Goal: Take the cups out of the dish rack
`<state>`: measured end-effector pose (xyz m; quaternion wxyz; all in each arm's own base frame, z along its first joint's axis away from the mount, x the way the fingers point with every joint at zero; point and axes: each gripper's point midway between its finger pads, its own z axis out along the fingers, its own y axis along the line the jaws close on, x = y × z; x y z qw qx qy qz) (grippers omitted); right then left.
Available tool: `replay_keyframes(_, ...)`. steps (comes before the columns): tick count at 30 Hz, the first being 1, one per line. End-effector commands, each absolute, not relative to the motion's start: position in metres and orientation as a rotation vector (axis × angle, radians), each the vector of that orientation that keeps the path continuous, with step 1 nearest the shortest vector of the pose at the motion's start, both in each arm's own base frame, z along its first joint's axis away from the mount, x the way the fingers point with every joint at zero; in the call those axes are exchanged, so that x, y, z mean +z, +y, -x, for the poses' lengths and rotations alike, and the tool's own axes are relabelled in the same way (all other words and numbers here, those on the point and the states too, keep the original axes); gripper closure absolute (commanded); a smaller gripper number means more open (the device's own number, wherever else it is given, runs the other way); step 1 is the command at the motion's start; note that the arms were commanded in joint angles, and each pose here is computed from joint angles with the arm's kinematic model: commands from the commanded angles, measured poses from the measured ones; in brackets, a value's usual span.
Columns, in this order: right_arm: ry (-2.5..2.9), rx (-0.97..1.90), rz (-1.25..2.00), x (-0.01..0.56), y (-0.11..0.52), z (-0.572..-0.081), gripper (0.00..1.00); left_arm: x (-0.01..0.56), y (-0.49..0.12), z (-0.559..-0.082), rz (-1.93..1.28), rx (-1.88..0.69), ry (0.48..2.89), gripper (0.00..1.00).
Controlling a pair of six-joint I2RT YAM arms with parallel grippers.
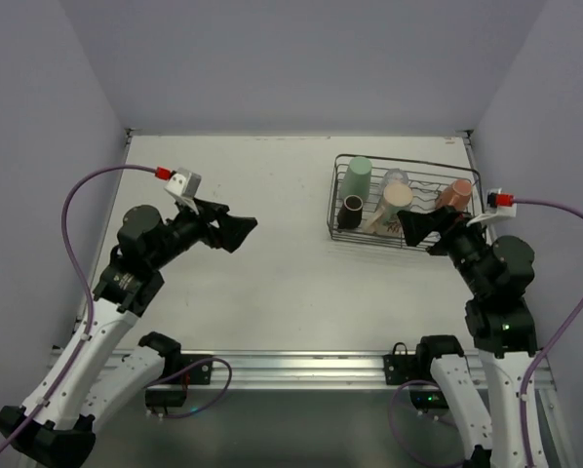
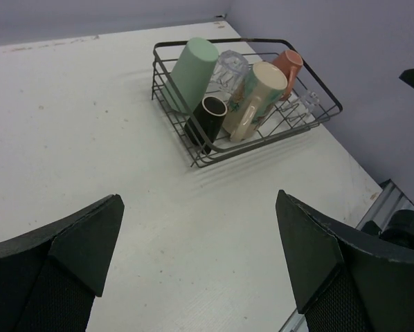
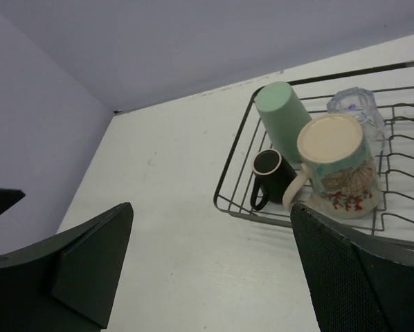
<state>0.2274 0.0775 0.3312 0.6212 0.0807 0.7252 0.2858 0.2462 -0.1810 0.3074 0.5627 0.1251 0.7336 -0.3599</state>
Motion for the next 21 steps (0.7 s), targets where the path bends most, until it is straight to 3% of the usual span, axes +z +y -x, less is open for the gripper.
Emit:
replay_keyframes(1,1.698,0.515,-0.254,0.33,0.055,-0.241,0.01,0.316,-0.188,-0.236,-0.384,-0.89,1.668,0.0)
replay_keyframes(9,1.821,0.32,-0.355,0.302,0.036,-0.287,0.01,0.285,-0.196,-0.228,-0.423,-0.918,1.726,0.0)
replay_keyframes(15,1.946,0.037,-0.371,0.276,0.025,-0.332,0.01,0.267,-0.173,-0.247,-0.276,-0.768,1.793,0.0)
replay_keyframes(21,2.041,-0.027,-0.34,0.261,0.04,-0.374,0.01,0.27,-0.164,-0.245,-0.27,-0.704,1.774,0.0)
